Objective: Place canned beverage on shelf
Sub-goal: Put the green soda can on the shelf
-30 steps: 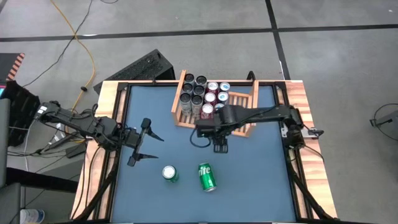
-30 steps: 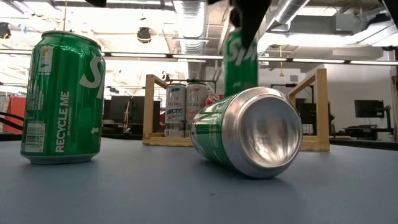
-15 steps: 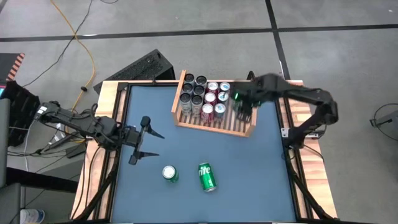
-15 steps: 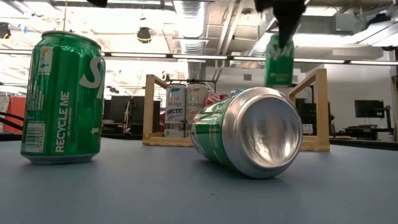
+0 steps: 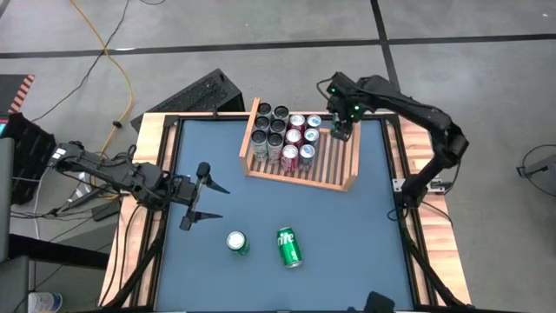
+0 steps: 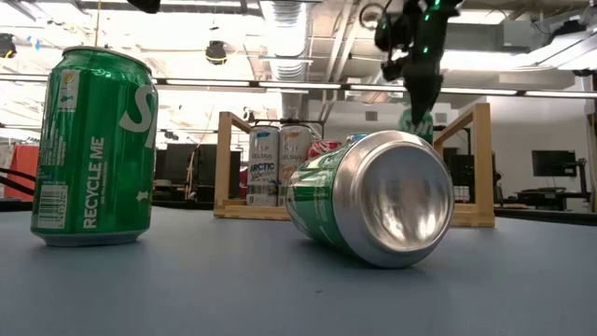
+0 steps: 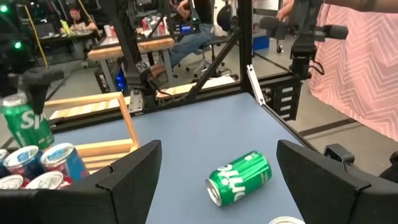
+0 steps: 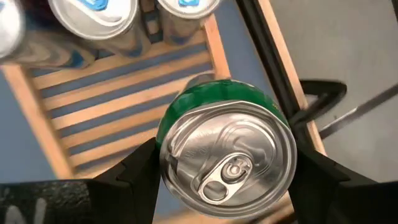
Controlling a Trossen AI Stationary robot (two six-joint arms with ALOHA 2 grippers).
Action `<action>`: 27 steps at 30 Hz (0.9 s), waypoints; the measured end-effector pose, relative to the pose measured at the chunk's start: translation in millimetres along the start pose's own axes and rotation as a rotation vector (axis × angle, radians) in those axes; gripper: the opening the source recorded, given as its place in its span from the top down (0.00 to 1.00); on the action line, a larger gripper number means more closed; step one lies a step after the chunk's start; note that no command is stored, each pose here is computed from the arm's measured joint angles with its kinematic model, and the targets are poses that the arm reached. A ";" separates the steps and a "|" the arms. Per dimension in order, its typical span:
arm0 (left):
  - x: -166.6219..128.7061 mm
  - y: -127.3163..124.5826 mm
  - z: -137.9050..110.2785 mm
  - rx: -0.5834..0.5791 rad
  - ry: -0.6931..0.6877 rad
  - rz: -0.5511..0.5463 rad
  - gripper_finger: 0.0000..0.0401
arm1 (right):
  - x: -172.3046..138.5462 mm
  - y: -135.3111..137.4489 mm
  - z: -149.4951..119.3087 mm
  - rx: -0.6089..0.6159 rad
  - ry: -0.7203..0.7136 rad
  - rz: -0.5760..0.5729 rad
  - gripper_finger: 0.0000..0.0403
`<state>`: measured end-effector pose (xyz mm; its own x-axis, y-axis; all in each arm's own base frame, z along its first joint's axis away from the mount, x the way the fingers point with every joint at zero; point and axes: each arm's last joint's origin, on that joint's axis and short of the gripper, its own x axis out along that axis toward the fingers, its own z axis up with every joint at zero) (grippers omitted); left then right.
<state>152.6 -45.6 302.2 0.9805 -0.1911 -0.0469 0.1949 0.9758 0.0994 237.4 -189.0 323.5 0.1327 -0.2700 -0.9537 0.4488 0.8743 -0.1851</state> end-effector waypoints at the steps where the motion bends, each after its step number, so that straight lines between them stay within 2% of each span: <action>1: 0.1 0.0 -0.4 0.000 0.004 0.000 0.24 | 6.8 -1.8 2.9 -0.012 0.003 0.001 0.34; 4: 0.0 0.0 -0.3 0.001 0.003 0.000 0.24 | 26.6 -3.3 11.1 -0.053 0.015 0.016 0.34; 11: 0.1 -0.1 -0.8 0.003 0.008 0.000 0.24 | 56.5 -11.6 20.7 -0.058 0.046 0.057 0.34; 22: -0.1 -0.2 -2.6 0.022 0.027 -0.002 0.24 | 80.5 -17.4 9.5 -0.047 0.030 0.111 0.34; 27: 0.0 0.5 -2.0 0.031 0.023 0.018 0.24 | 85.3 -16.3 8.5 -0.090 0.015 0.110 0.34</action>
<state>152.6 -44.9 300.2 0.9829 -0.1711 -0.0681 0.1788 0.9751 0.1310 249.0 -229.8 247.2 0.1628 -0.1650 -0.9728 0.3514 0.9310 -0.0991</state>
